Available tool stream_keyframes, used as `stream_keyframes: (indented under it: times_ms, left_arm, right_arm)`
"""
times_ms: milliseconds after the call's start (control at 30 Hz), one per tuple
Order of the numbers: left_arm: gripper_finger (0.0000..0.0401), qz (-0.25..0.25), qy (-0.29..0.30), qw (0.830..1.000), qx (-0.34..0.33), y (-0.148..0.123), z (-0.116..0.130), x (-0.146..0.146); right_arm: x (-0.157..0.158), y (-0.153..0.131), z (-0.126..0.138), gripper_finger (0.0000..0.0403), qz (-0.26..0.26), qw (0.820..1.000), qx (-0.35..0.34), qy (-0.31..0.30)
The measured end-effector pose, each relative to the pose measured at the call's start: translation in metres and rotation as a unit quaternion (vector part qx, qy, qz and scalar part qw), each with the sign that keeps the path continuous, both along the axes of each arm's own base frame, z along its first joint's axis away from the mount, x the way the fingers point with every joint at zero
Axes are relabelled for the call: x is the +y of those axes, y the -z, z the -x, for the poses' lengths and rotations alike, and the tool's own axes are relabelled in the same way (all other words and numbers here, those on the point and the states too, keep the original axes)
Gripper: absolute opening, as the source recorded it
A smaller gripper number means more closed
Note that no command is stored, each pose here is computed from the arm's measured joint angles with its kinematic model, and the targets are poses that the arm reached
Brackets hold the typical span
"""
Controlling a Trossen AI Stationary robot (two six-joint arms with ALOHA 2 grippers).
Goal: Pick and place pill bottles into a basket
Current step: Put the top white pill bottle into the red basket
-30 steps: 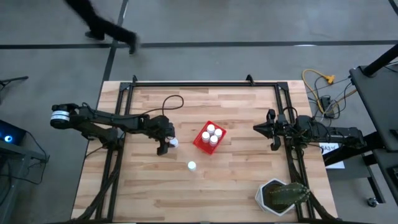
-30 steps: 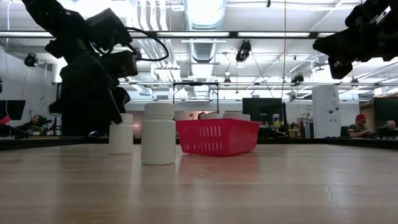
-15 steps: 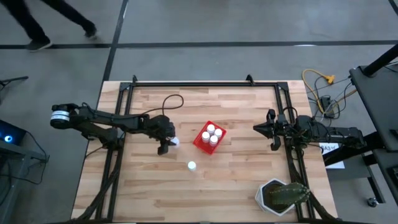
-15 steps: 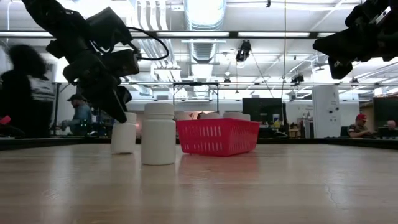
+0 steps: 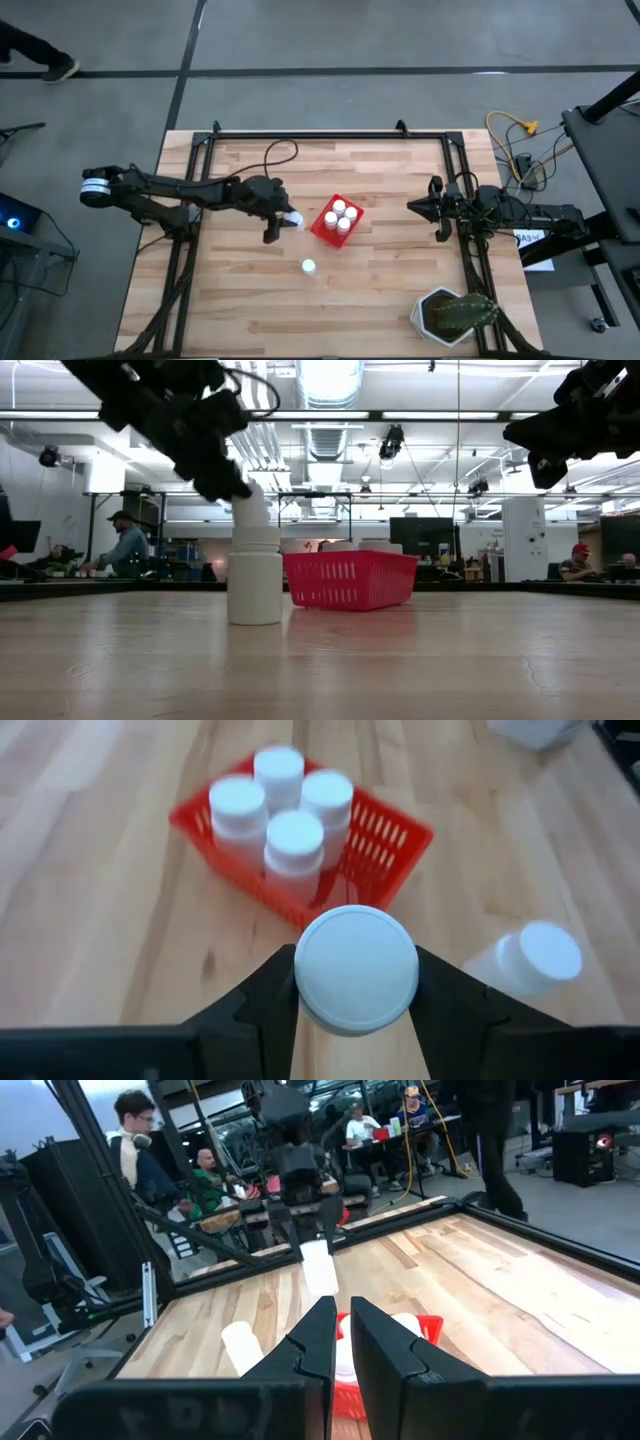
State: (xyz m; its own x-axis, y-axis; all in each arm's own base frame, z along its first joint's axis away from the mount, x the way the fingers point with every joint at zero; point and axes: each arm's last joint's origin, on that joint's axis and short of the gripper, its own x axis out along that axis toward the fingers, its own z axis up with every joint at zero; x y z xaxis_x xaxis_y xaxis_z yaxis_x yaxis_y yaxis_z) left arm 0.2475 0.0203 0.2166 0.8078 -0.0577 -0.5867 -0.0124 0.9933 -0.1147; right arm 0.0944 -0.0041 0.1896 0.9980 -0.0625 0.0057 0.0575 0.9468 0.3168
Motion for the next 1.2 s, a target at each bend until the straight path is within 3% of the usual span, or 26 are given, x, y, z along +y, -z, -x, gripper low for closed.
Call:
stream_keyframes:
  times_ms: [400, 667, 1200]
  left_arm:
    - [0.0144, -0.037, 0.024, 0.999, -0.027, -0.032, -0.010, 0.001]
    - [0.0145, -0.049, 0.062, 0.996, -0.032, -0.033, -0.016, -0.001]
    - [0.0145, -0.030, 0.100, 0.994, -0.013, -0.022, -0.079, 0.003]
  right_arm:
    - [0.000, 0.000, 0.000, 0.0027, 0.003, 1.000, 0.000, 0.000]
    - [0.000, 0.000, 0.000, 0.0027, 0.004, 1.000, 0.001, 0.000]
    - [0.000, 0.000, 0.000, 0.0027, -0.006, 1.000, 0.000, 0.000]
